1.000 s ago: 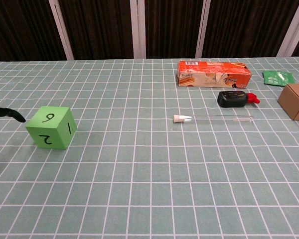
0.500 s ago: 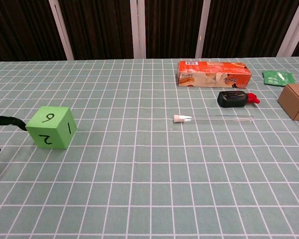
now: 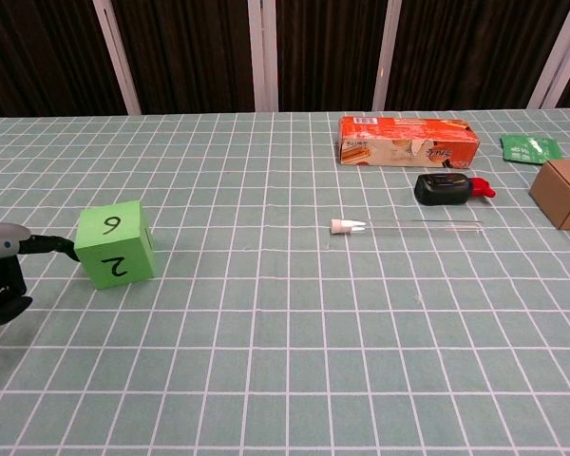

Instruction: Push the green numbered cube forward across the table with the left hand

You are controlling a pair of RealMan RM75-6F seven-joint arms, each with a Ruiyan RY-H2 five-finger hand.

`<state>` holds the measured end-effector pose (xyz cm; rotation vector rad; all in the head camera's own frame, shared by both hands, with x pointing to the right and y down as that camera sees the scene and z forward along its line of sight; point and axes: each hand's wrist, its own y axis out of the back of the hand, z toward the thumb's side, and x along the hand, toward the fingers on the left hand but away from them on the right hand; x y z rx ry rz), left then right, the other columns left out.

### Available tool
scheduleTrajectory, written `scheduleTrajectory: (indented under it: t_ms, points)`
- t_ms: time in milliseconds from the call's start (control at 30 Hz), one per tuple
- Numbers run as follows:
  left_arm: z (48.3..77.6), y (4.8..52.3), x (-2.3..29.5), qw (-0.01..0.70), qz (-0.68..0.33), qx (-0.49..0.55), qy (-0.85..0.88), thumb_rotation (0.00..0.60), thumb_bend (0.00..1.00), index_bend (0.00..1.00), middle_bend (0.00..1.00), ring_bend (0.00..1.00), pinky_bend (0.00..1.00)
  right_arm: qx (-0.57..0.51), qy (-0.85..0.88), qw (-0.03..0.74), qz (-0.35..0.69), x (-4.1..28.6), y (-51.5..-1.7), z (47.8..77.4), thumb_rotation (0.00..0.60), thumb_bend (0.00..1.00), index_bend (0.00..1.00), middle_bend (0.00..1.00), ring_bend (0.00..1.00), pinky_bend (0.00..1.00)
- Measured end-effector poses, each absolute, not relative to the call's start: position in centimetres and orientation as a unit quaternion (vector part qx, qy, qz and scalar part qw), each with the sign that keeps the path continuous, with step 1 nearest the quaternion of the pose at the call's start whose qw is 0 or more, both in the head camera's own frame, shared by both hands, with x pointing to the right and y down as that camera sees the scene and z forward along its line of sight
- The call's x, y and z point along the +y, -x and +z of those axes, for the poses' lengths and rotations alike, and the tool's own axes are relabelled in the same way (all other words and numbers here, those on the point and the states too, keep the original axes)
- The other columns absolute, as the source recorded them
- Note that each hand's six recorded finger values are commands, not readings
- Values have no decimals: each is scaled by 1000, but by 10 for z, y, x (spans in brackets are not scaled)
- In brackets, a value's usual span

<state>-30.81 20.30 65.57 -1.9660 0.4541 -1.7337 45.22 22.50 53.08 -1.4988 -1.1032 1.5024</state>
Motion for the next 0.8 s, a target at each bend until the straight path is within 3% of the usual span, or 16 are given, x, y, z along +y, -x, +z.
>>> scheduleTrajectory:
  t_ms: [800]
  points:
    - [647,253,196,276,-614,152,724,600,710,119,807,726,834,-432,581,360,588,225,-455,529,600,45,58,0,0,0]
